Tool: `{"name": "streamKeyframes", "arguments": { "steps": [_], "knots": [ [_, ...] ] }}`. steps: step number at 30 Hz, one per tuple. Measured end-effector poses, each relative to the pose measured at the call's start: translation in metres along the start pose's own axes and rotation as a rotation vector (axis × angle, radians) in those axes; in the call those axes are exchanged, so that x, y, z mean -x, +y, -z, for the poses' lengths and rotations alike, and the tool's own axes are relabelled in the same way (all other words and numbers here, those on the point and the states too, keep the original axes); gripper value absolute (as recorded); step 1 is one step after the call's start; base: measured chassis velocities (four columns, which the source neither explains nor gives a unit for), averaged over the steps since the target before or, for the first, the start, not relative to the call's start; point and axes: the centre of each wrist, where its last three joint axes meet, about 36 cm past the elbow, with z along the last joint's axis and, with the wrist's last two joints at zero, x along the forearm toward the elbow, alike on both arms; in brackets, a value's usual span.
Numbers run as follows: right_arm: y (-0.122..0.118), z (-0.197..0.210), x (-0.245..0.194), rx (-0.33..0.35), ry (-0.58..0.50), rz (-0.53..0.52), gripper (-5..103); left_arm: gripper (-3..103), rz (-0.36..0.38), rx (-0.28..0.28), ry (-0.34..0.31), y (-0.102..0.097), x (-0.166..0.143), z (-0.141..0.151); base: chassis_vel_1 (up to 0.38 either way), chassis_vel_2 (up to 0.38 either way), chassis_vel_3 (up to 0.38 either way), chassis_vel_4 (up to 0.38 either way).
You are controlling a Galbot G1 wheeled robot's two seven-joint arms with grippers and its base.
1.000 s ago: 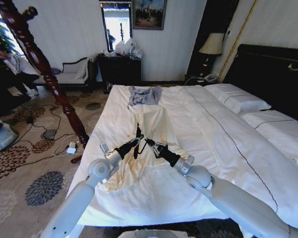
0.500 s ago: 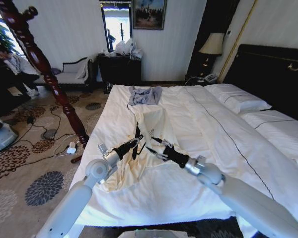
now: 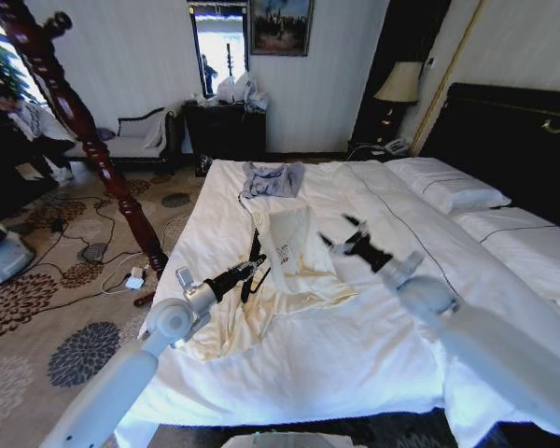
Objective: Pick up the clothes from the bed and hang them on the clothes hanger.
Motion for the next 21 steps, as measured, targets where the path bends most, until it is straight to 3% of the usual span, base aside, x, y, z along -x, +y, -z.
{"name": "streamKeyframes", "arguments": {
  "steps": [3,4,7,13,21],
  "knots": [
    [-0.054,0.007,-0.012,-0.05,0.076,0.153,100,18,-0.025,0.008,0.021,-0.005,0.006,-0.002,0.0,0.0,0.0,0.0],
    [-0.054,0.007,-0.012,-0.05,0.076,0.153,100,18,-0.025,0.008,0.021,-0.005,0.006,-0.002,0.0,0.0,0.0,0.0],
    [-0.085,0.016,-0.021,-0.07,0.143,0.279,100,18,-0.053,0.019,0.037,-0.01,0.012,-0.005,0.0,0.0,0.0,0.0],
    [-0.112,0.022,-0.022,-0.079,0.191,0.399,100,18,-0.081,0.033,0.067,-0.014,0.02,-0.01,0.0,0.0,0.0,0.0],
    [-0.149,0.037,0.048,-0.145,0.133,0.521,100,18,-0.098,0.056,0.101,-0.016,0.028,-0.015,0.0,0.0,0.0,0.0]
  ]
}}
